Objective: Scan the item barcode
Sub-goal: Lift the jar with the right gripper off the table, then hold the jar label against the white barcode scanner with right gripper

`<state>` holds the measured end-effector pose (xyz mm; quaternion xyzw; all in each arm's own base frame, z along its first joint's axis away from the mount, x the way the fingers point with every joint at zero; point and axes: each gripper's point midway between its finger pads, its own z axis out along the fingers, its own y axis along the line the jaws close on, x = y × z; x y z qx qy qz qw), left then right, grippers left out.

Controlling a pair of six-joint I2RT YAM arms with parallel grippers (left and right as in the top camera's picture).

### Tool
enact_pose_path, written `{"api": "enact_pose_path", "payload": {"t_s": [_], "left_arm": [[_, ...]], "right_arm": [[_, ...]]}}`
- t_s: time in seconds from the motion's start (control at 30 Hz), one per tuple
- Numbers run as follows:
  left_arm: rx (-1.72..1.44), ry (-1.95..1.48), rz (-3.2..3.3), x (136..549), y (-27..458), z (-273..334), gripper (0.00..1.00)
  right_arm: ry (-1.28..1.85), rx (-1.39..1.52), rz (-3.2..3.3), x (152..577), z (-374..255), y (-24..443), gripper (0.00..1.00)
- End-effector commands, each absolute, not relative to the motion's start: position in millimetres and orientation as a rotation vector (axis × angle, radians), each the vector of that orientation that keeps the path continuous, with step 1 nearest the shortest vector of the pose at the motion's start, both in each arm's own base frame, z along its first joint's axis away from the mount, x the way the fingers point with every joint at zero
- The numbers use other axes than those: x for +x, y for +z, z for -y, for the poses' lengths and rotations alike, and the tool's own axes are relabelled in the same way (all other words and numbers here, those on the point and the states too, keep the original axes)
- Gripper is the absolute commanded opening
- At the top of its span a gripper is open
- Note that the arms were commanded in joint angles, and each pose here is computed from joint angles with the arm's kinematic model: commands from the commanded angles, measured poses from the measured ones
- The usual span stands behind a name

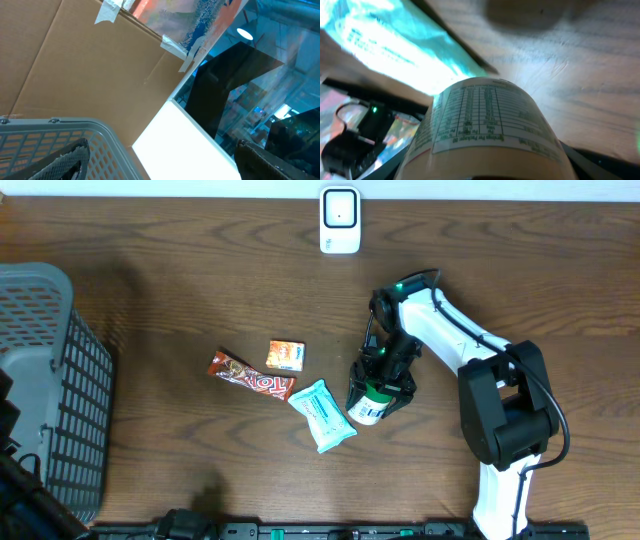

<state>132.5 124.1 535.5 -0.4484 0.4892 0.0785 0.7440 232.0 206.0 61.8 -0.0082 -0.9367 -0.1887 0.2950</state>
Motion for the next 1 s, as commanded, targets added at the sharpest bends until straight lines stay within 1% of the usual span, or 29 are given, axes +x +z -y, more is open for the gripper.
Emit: {"api": "enact_pose_path", "payload": {"t_s": [0.0, 0.13, 0.23, 0.33, 0.43, 0.6, 0.7, 0.8, 0.97], "left_arm": [[-0.987, 0.170, -1.069, 134, 535, -124, 0.93], [-0.987, 0.170, -1.069, 134, 535, -124, 0.92], [-0.987, 0.170, -1.069, 134, 535, -124, 0.93], [-0.987, 0.170, -1.069, 134, 535, -124, 0.93], [-0.987, 0.170, -1.069, 134, 535, -124, 0.92], [-0.987, 0.171, -1.070, 134, 535, -124, 0.93], [-0.987, 0.171, -1.071, 134, 534, -124, 0.92], [-0.987, 0.171, -1.071, 134, 534, -124, 0.93], [-0.987, 0.172, -1.072, 134, 534, -124, 0.93]], "right_arm": [[-0.602, 0.023, 2.470, 234, -215, 71, 0.58], [-0.617, 0.086, 2.545, 248, -217, 62, 0.58], [-0.635, 0.125, 2.651, 271, -220, 52, 0.57], [-0.705, 0.135, 2.743, 297, -230, 51, 0.56], [-0.783, 0.180, 2.843, 328, -240, 63, 0.56], [-0.817, 0.267, 3.105, 396, -244, 104, 0.54], [-0.750, 0.308, 3.302, 436, -239, 130, 0.54], [-0.591, 0.326, 3.535, 478, -226, 154, 0.52], [-0.283, 0.342, 3.841, 532, -205, 174, 0.51]]}}
